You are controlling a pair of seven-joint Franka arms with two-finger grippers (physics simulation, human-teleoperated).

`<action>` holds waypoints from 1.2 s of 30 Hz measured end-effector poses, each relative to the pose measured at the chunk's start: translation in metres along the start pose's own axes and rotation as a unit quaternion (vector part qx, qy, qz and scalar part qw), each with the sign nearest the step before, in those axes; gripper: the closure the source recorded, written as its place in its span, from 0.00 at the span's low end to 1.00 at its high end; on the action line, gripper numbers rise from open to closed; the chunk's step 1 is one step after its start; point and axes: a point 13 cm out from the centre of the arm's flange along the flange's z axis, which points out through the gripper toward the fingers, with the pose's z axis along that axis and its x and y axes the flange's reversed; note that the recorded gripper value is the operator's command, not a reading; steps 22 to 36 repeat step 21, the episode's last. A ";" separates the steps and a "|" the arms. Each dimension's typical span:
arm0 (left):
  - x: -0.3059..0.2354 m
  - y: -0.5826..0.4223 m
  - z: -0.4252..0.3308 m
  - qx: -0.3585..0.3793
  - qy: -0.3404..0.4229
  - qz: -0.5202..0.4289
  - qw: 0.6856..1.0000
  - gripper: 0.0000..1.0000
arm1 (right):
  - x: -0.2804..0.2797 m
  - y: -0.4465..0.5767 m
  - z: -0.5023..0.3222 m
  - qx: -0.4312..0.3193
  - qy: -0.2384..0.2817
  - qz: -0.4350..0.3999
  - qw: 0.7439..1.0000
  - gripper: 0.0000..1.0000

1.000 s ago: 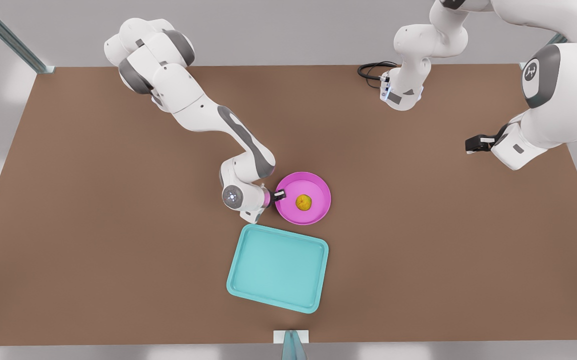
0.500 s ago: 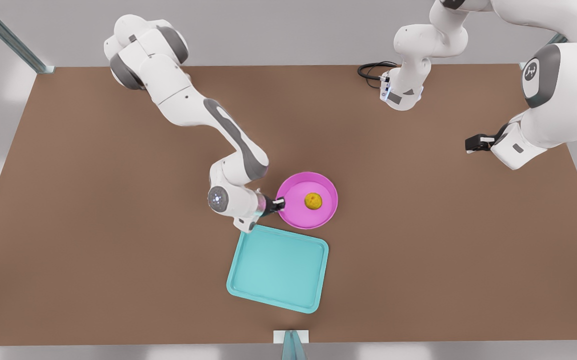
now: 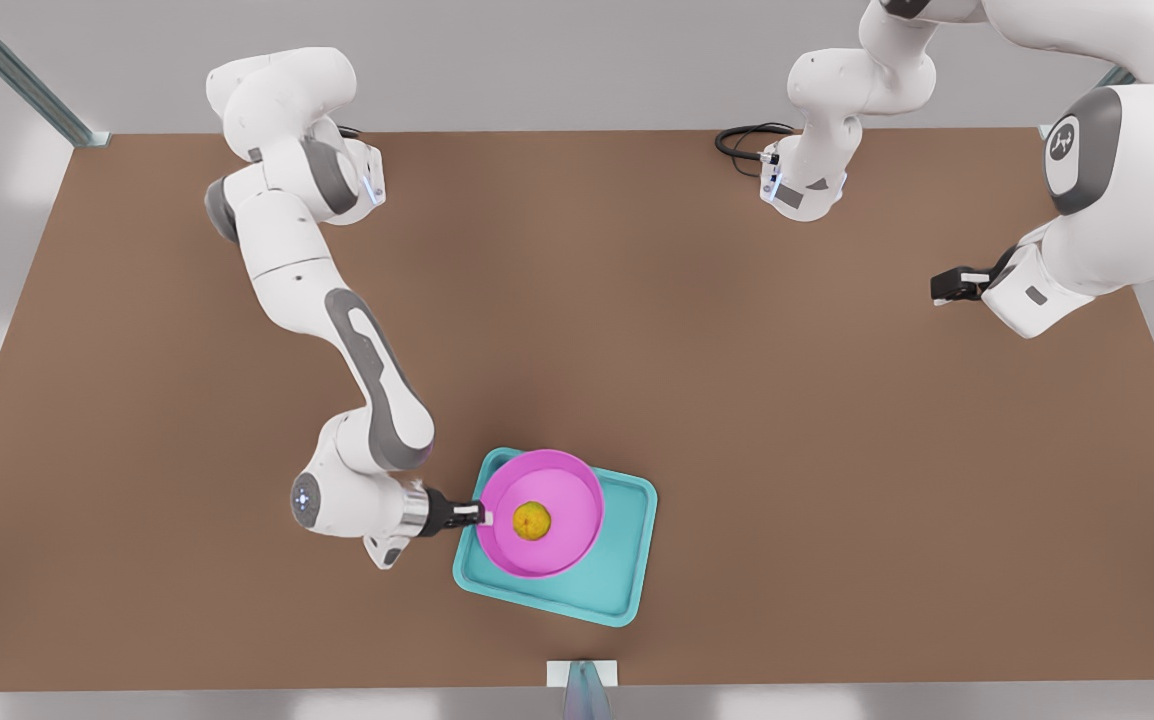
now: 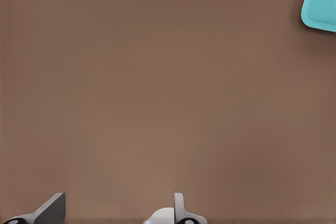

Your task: Place the orange on the plate with the left arm and the plate on the tray with the right arm

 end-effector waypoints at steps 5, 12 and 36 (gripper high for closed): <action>0.000 -0.001 0.000 0.000 0.001 0.001 1.000 0.00 | 0.001 -0.002 0.005 0.002 0.004 -0.015 1.000 0.00; 0.000 0.000 0.001 0.000 0.002 0.001 1.000 0.00 | 0.000 0.018 -0.114 0.025 0.011 -0.057 0.998 0.00; 0.001 0.000 0.000 0.000 0.002 0.001 1.000 0.00 | 0.222 0.026 -0.479 0.293 0.084 -0.049 0.951 0.00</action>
